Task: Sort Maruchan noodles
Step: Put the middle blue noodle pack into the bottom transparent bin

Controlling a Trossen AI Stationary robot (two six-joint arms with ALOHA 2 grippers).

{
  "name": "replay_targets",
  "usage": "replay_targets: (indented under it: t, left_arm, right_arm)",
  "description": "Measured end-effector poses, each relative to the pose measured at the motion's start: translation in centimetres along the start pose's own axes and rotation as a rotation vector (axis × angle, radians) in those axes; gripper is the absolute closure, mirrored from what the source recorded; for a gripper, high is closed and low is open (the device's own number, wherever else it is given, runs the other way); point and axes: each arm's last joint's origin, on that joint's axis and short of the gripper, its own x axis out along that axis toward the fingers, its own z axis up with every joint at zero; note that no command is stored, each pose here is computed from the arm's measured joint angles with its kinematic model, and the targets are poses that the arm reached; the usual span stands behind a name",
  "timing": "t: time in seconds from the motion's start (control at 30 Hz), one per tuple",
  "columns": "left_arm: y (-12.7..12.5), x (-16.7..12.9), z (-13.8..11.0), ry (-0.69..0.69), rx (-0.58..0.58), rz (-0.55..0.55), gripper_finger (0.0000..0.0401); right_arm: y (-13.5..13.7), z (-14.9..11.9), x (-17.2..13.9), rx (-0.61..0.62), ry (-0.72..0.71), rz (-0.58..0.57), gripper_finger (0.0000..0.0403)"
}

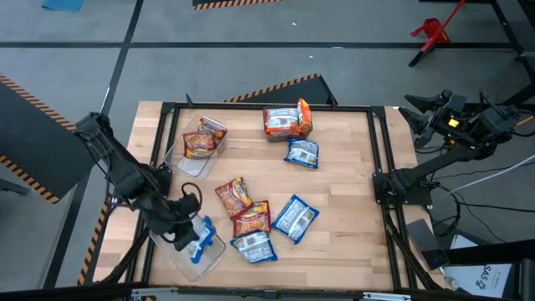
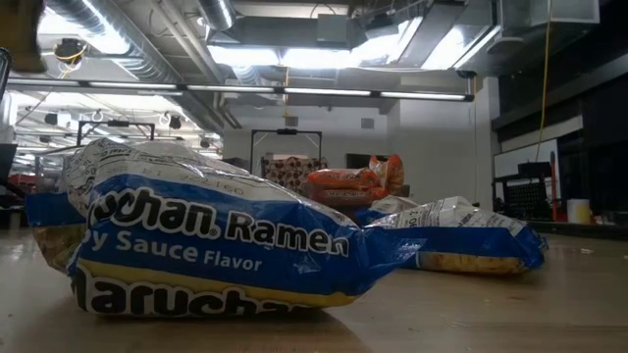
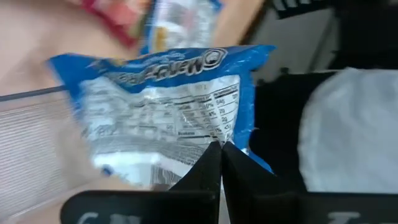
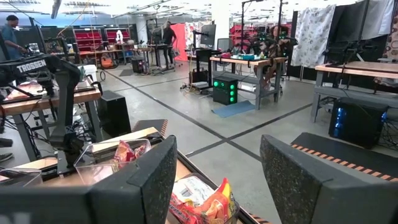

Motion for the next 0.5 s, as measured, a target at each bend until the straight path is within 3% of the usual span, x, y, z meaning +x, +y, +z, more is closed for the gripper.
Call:
replay_targets:
  t: [0.13, 0.27, 0.5]
  left_arm:
    - [-0.8, -0.4, -0.2, 0.01, 0.071, -0.096, 0.0401]
    - [-0.6, 0.1, -0.9, 0.037, 0.142, -0.104, 0.0401]
    - [0.8, 3.0, -1.3, 0.01, 0.138, -0.203, 0.0401]
  right_arm:
    - [0.0, 0.0, 0.0, 0.001, 0.0, 0.0, 0.0187]
    - [0.0, 0.0, 0.0, 0.008, 0.0, 0.0, 0.0187]
    - [0.0, 0.0, 0.0, 0.033, -0.001, 0.0, 0.0187]
